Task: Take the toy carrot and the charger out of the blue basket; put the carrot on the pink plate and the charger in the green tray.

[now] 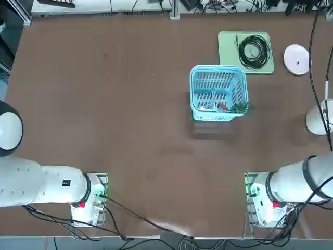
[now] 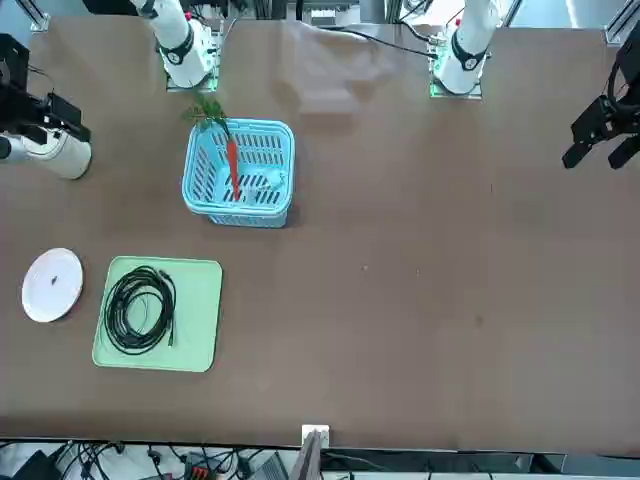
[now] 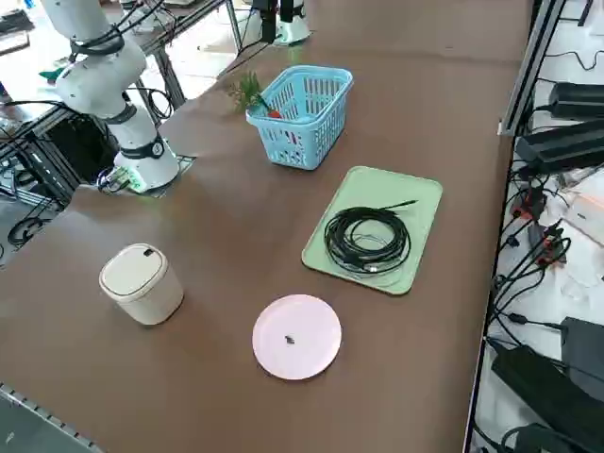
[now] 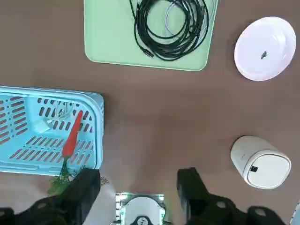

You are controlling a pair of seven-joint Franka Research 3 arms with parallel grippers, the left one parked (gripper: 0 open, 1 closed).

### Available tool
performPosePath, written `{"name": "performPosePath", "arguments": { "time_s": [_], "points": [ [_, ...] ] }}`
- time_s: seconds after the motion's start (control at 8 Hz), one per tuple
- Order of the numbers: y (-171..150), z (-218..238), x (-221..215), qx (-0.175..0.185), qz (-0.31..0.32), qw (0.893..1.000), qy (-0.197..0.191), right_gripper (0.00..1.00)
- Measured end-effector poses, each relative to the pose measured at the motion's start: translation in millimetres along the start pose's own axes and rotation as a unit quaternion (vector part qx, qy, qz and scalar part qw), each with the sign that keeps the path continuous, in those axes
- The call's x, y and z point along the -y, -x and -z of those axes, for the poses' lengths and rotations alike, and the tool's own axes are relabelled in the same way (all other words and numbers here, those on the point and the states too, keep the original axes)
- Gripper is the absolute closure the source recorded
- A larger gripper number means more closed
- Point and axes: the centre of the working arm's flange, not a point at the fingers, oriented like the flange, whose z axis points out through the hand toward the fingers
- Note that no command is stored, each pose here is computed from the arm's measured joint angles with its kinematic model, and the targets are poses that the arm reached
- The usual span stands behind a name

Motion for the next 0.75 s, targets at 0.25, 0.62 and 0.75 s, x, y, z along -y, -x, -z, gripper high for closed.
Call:
{"name": "performPosePath", "arguments": {
  "time_s": [0.25, 0.62, 0.75],
  "points": [
    [0.0, 0.0, 0.0, 0.0, 0.0, 1.0, 0.0, 0.0],
    [-0.2, -0.6, 1.3, 0.001, 0.003, 1.0, 0.0, 0.0],
    [-0.2, -4.8, 4.5, 0.01, 0.006, 1.0, 0.0, 0.0]
  ]
}}
